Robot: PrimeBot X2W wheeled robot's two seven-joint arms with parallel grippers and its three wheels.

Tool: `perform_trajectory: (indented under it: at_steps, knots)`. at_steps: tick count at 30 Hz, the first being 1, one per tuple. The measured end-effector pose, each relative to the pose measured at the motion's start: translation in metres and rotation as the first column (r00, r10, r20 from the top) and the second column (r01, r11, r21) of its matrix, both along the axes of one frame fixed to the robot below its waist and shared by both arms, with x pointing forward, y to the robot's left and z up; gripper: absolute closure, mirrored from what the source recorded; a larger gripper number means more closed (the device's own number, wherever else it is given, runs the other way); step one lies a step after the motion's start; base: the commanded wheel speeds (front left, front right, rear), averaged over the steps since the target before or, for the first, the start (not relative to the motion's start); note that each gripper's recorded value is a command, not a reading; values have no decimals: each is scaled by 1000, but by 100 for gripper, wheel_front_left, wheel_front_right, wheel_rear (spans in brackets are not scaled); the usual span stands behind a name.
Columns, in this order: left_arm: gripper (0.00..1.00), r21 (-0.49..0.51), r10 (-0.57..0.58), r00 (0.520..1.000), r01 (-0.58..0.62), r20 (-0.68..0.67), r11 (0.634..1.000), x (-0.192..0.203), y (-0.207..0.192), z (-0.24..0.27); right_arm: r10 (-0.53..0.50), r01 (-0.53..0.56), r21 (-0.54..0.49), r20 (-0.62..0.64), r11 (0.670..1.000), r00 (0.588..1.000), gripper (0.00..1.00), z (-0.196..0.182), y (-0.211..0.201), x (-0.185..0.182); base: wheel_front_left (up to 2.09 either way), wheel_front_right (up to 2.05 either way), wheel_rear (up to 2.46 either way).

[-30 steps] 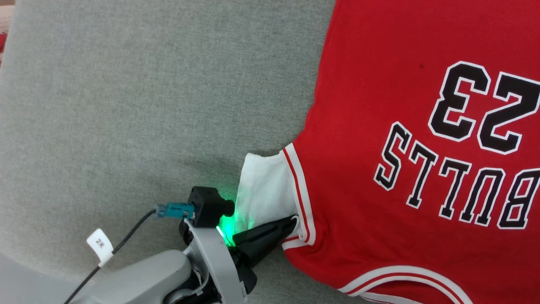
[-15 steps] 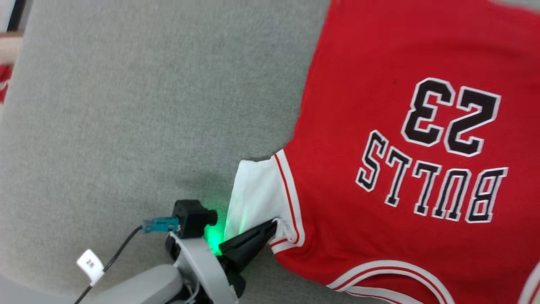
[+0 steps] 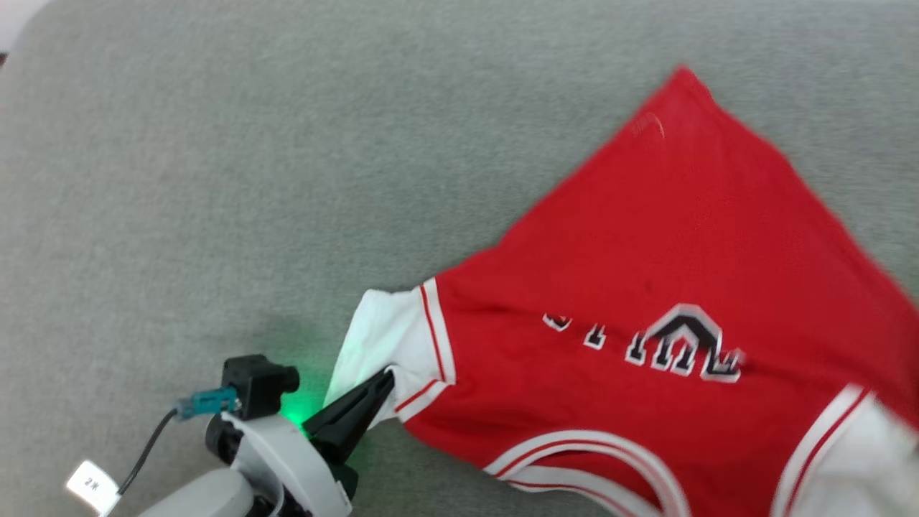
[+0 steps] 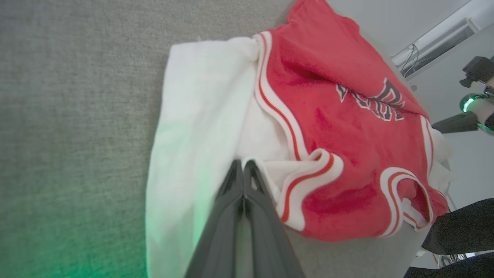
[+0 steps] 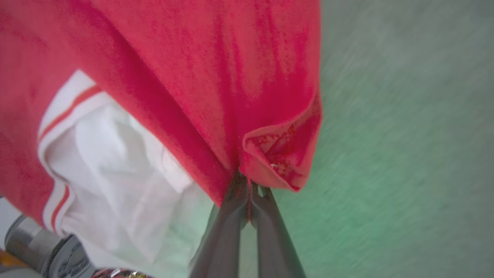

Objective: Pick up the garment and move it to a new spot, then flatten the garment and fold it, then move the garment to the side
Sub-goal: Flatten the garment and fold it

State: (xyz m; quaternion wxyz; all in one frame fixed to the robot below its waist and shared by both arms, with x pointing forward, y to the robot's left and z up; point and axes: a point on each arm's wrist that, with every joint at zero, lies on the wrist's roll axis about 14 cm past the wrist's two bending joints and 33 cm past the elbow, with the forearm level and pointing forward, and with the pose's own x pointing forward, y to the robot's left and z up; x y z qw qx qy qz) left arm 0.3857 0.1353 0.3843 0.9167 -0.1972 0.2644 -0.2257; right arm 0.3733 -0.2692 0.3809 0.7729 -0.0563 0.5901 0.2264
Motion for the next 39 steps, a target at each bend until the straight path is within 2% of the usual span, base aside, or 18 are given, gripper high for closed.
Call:
perform_trajectory:
  at_steps: [5,8,10,11,12,13,16,23,26,29,31,33,37,39]
  knots:
    - [100,1,-6,1000,6,17,1000,-1,-4,3,42,-36,54,-121,998,992,100,-16,17,-73,0,0,0]
    - [100,-4,-15,999,15,29,1000,-1,-7,7,72,-57,93,-165,994,984,100,-24,33,-103,0,0,0]
    - [100,-5,-25,999,26,33,1000,-2,-10,8,76,-60,112,-149,992,986,100,-26,41,-110,0,0,0]
    - [100,-6,-32,999,32,35,999,-3,-12,9,77,-63,116,-123,991,989,78,-26,43,-107,0,0,0]
    - [100,-6,-36,999,37,37,999,-3,-13,9,77,-66,115,-95,991,993,34,-26,43,-105,0,0,0]
    - [100,-5,-39,998,40,39,999,-4,-13,10,73,-64,120,-71,991,995,0,-24,44,-103,0,0,0]
    - [100,-5,-45,998,46,45,999,-6,-15,12,60,-63,149,24,987,998,0,-10,49,-87,0,0,0]
    - [100,-16,-49,997,50,63,999,-13,-21,18,24,-51,138,197,989,980,0,49,27,-38,0,0,0]
    - [100,-26,-41,997,42,62,999,-18,-23,19,18,-62,128,321,990,947,0,79,23,0,0,0,0]
    - [100,-19,-37,998,38,60,999,-24,-22,17,33,-102,118,483,988,875,0,105,31,45,0,0,0]
    - [100,-17,-28,998,29,58,999,-26,-21,16,77,-142,80,538,987,840,0,107,40,65,0,0,0]
    - [100,-21,-20,998,21,60,1000,-27,-21,17,123,-178,47,554,983,823,0,99,55,79,0,0,0]
    - [100,-16,-7,998,8,58,1000,-24,-18,14,162,-216,35,547,976,821,0,79,90,109,0,0,0]
    - [100,-18,-4,999,5,52,1000,-23,-19,12,200,-228,-14,531,974,823,0,67,96,123,0,0,0]
